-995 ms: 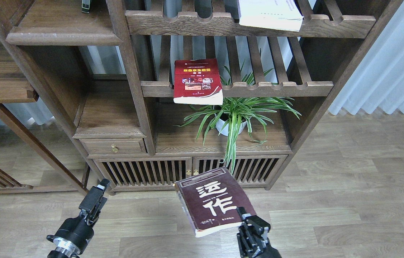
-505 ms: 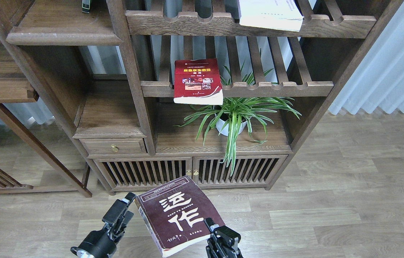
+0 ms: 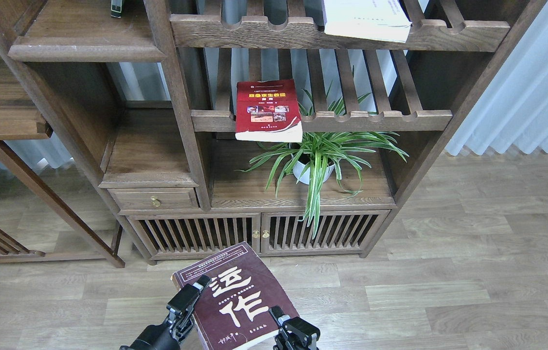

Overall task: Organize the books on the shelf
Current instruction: 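Grip the maroon book with both grippers, then carry the maroon book with the left gripper up onto the side shelf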

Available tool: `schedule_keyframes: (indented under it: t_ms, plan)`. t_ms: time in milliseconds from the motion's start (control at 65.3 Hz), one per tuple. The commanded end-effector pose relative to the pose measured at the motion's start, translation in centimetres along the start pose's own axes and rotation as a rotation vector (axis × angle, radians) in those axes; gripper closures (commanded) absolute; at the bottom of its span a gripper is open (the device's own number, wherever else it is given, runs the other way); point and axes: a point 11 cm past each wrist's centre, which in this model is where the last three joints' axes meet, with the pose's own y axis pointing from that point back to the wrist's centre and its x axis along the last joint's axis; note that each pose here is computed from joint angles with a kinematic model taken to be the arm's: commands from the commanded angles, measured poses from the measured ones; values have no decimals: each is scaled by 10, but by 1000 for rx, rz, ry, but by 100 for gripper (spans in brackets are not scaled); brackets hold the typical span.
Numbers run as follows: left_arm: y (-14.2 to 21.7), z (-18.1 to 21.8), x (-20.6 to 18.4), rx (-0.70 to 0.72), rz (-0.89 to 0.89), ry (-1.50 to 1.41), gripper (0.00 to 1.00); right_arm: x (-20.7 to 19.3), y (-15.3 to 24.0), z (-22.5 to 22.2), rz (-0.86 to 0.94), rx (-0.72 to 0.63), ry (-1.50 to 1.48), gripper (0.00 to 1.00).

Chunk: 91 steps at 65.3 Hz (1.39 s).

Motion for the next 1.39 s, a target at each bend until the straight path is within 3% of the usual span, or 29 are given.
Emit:
schedule_keyframes:
  t_ms: [0, 107, 276, 337, 383, 429, 444, 459, 536, 643, 766, 1041, 1164, 1301, 1378]
  plan:
    - [1, 0, 1, 1, 3, 0, 65, 1, 1, 1, 4, -1, -1, 97]
    - [3, 8, 2, -21, 8, -4, 94, 1, 1, 1, 3, -2, 0, 96]
    - [18, 37, 6, -97, 21, -11, 95, 1, 1, 1, 3, -2, 0, 95]
    - [24, 54, -3, -121, 2, -36, 95, 1, 1, 0, 4, -3, 4, 90]
    - [28, 67, -11, -138, -15, -58, 95, 2, 0, -2, 6, -7, 18, 75]
    - [35, 87, -21, -161, -32, -95, 95, 4, -1, -5, 12, -22, 60, 37]
    - [36, 91, -23, -166, -36, -101, 95, 5, 0, -5, 14, -26, 69, 32]
    - [39, 98, -27, -172, -42, -118, 95, 7, 0, -8, 21, -35, 99, 20]
    - [49, 126, -44, -206, -66, -176, 95, 12, 0, -23, 41, -49, 192, 2]
    - [68, 191, -85, -326, -125, -291, 94, 23, 5, -43, 88, -17, 236, 2]
    - [74, 236, -130, -418, -210, -377, 95, 26, 3, -52, 100, -7, 258, 2]
    - [93, 303, -256, -498, -386, -656, 95, 29, 1, -62, 119, 0, 286, 2]
    - [104, 326, -334, -544, -495, -793, 95, 33, 3, -67, 133, 6, 295, 2]
    - [119, 338, -390, -587, -564, -888, 95, 33, 3, -70, 136, 13, 301, 2]
    - [123, 347, -399, -576, -524, -952, 95, 33, 4, -71, 138, 17, 299, 2]
